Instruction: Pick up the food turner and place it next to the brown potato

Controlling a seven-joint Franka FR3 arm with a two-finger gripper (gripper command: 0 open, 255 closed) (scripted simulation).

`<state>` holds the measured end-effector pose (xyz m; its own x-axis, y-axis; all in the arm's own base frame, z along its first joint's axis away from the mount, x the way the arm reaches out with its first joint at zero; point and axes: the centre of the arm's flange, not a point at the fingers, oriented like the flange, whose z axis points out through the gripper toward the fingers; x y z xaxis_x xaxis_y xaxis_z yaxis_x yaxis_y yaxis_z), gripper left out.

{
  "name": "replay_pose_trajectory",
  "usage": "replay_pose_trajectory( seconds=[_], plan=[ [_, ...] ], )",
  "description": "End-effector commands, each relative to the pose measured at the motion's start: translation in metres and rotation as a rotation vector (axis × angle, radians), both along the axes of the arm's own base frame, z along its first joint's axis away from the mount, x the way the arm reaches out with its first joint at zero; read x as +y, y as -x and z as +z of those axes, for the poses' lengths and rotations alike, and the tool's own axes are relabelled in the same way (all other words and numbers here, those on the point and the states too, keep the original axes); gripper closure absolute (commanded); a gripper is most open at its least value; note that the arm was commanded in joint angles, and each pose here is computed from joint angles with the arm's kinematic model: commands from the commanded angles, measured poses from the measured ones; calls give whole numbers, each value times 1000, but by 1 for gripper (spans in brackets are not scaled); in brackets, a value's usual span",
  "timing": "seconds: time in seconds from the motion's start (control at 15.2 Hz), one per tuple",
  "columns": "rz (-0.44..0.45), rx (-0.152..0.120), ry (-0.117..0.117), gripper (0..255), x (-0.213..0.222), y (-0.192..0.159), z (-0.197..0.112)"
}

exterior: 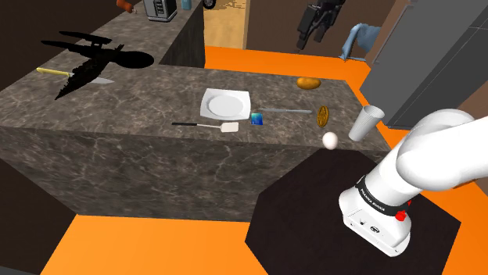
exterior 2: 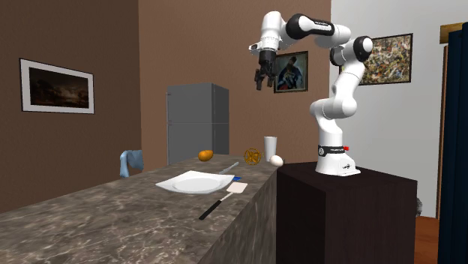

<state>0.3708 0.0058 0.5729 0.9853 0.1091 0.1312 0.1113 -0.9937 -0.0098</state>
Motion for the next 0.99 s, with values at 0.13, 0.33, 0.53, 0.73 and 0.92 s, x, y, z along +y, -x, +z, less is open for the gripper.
replay_pose_trajectory(
  seconds=[0.13,0.33,0.53,0.73,0.92],
  plan=[
    [81,-3,-4,0,15,-37,-38],
    [141,-3,-7,0,26,-63,-66],
    [200,-3,-10,0,39,-88,-93],
    [260,-4,-13,0,53,-112,-121],
    [319,-4,-16,0,69,-135,-148]
  ],
)
